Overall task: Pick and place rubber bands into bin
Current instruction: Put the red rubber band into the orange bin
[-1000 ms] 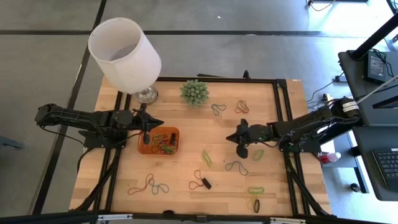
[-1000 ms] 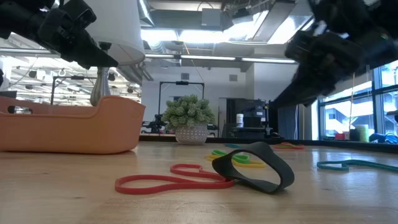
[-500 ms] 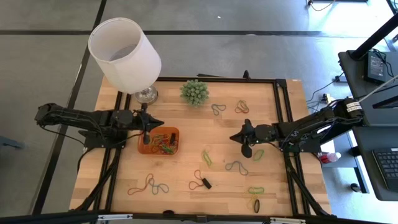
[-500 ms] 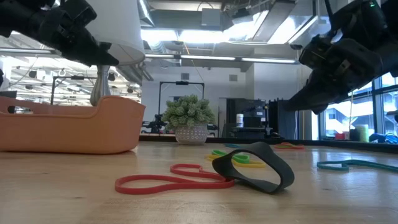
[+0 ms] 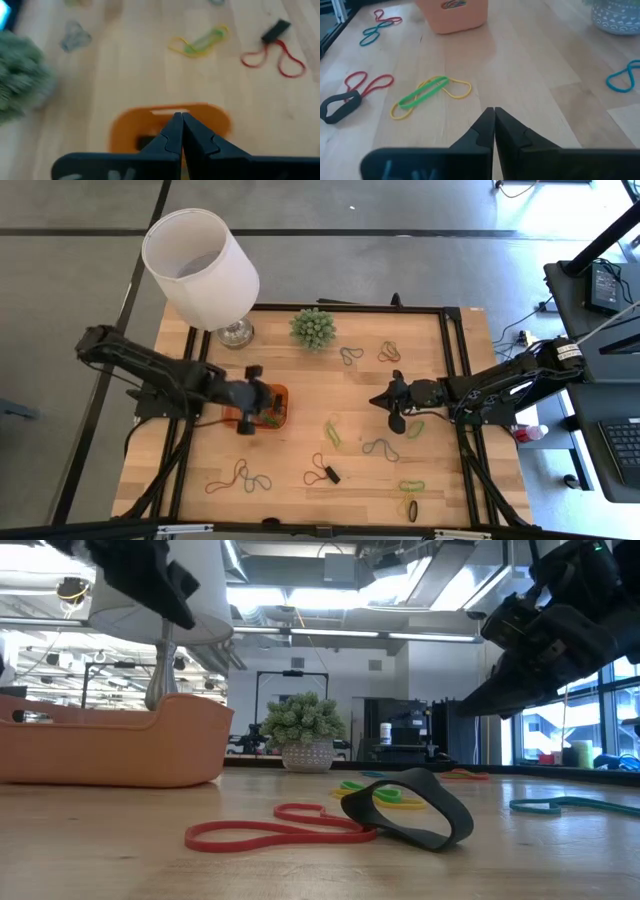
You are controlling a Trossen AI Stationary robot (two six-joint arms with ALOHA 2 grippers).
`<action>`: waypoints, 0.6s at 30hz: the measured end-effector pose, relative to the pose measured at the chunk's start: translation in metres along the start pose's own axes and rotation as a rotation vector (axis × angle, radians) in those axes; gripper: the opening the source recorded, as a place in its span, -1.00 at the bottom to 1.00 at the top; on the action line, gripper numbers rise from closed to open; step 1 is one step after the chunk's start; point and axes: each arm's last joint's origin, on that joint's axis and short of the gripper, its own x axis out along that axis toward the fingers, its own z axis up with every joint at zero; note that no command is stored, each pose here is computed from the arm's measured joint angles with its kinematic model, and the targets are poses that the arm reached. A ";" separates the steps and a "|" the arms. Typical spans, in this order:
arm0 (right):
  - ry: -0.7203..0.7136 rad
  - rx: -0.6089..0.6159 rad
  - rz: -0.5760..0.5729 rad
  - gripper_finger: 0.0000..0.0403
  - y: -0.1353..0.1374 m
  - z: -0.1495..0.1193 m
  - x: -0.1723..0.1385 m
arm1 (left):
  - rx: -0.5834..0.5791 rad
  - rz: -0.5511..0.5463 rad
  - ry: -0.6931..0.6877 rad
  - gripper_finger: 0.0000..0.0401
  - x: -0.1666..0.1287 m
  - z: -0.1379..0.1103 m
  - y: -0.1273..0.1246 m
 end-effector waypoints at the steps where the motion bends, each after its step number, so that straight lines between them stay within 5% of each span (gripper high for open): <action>1: -0.002 -0.012 0.000 -0.92 0.000 0.000 0.000 | -0.020 -0.006 0.036 -0.99 0.001 0.006 -0.006; 10: -0.007 -0.075 0.001 -0.92 0.000 0.001 0.000 | -0.382 -0.040 0.304 -0.99 0.000 0.030 -0.070; 18: -0.006 -0.095 0.001 -0.92 0.000 0.001 0.000 | -0.622 0.008 0.477 -0.98 0.007 -0.005 -0.136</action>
